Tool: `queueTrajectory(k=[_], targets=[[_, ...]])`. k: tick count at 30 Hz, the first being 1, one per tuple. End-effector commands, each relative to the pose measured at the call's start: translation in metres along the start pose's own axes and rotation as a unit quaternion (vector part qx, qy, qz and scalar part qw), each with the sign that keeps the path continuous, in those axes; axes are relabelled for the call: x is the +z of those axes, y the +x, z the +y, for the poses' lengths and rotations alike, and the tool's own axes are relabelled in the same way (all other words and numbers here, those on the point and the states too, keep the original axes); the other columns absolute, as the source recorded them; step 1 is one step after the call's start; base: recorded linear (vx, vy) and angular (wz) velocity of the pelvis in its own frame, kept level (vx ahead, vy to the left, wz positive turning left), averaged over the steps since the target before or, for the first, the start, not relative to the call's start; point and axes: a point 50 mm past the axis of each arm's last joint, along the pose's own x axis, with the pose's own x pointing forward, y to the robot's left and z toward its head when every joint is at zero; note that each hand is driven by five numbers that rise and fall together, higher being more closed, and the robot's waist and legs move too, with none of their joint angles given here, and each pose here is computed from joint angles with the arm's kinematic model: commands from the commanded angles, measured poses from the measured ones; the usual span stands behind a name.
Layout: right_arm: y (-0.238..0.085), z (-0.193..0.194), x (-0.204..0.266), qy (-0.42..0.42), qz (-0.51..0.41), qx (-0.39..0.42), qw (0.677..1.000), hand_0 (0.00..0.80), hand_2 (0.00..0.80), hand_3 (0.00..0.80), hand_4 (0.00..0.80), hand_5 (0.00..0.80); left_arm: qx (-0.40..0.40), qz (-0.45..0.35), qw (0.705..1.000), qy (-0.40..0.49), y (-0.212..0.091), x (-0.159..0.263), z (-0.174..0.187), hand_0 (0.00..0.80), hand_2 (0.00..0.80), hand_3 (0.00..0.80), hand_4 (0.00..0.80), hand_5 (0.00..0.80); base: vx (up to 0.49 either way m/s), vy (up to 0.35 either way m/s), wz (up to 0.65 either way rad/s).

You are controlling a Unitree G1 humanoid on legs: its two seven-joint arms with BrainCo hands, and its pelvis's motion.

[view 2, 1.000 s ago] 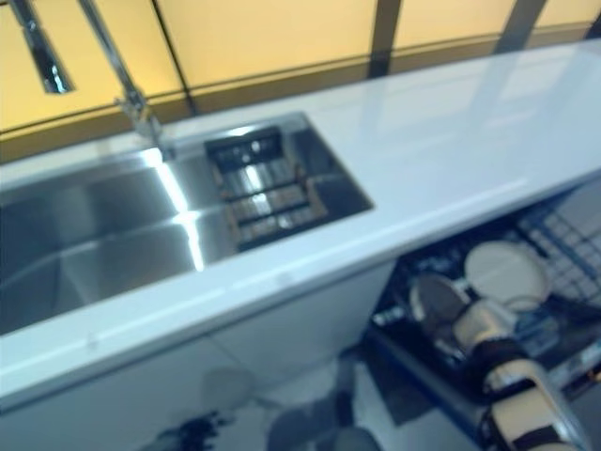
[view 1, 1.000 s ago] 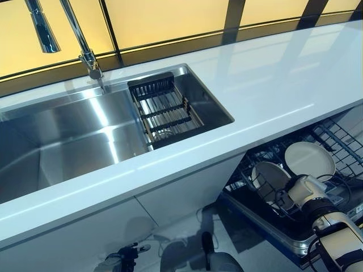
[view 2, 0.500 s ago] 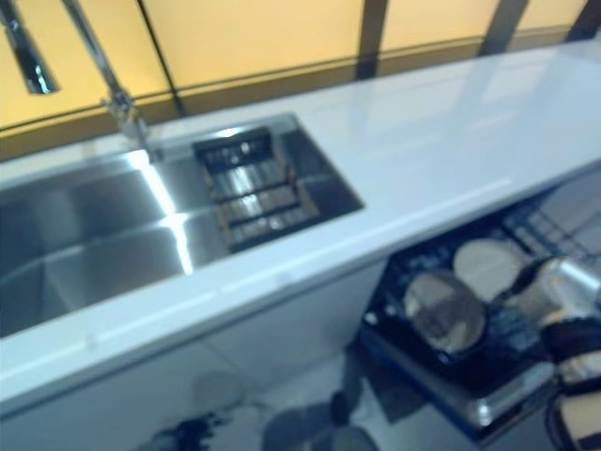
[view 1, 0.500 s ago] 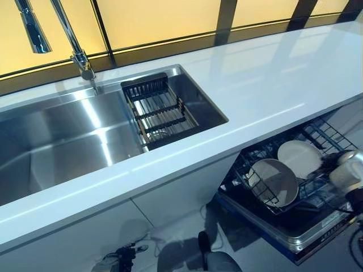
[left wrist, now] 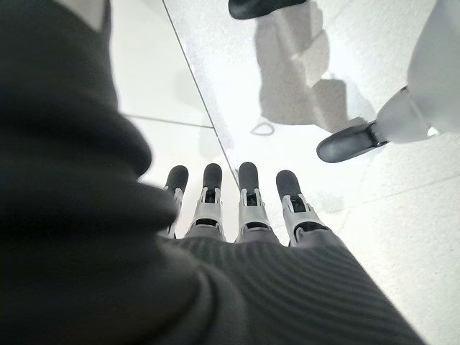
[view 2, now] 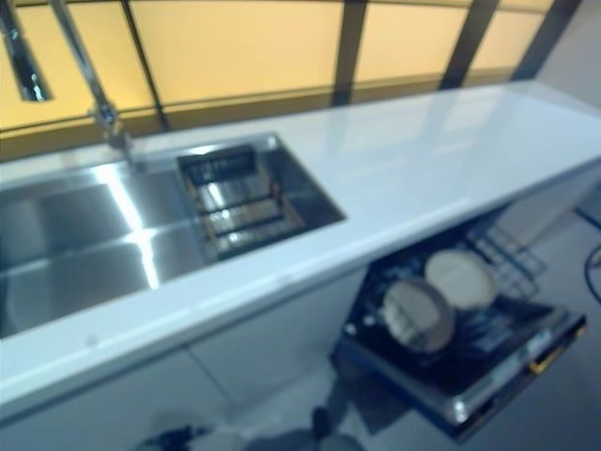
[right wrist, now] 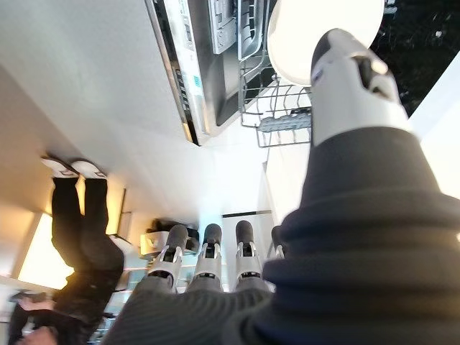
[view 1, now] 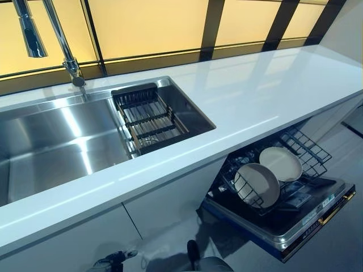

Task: Take plates into dishwasher

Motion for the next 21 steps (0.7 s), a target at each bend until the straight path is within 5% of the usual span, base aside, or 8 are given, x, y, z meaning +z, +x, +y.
queueTrajectory(k=[1,14,21], targets=[[0.007,0.001,-0.018,0.031,0.018,-0.018,0.999,0.000,0.000,0.000,0.000,0.000,0.051,0.006,0.998,0.024,-0.006,0.006,0.038,0.000,0.000,0.000,0.000,0.000,-0.345,-0.033,-0.18],[0.046,0.067,-0.139,0.125,0.222,0.030,0.967,0.000,0.000,0.000,0.000,0.000,0.082,-0.017,0.996,-0.042,-0.011,0.024,0.062,0.000,0.000,0.000,0.000,0.000,-0.406,-0.170,-0.17],[0.041,0.094,-0.196,0.100,0.307,0.035,0.946,0.000,0.000,0.000,0.000,0.000,0.092,0.019,0.993,-0.072,-0.012,-0.009,0.064,0.000,0.000,0.000,0.000,0.000,-0.192,-0.210,0.13]])
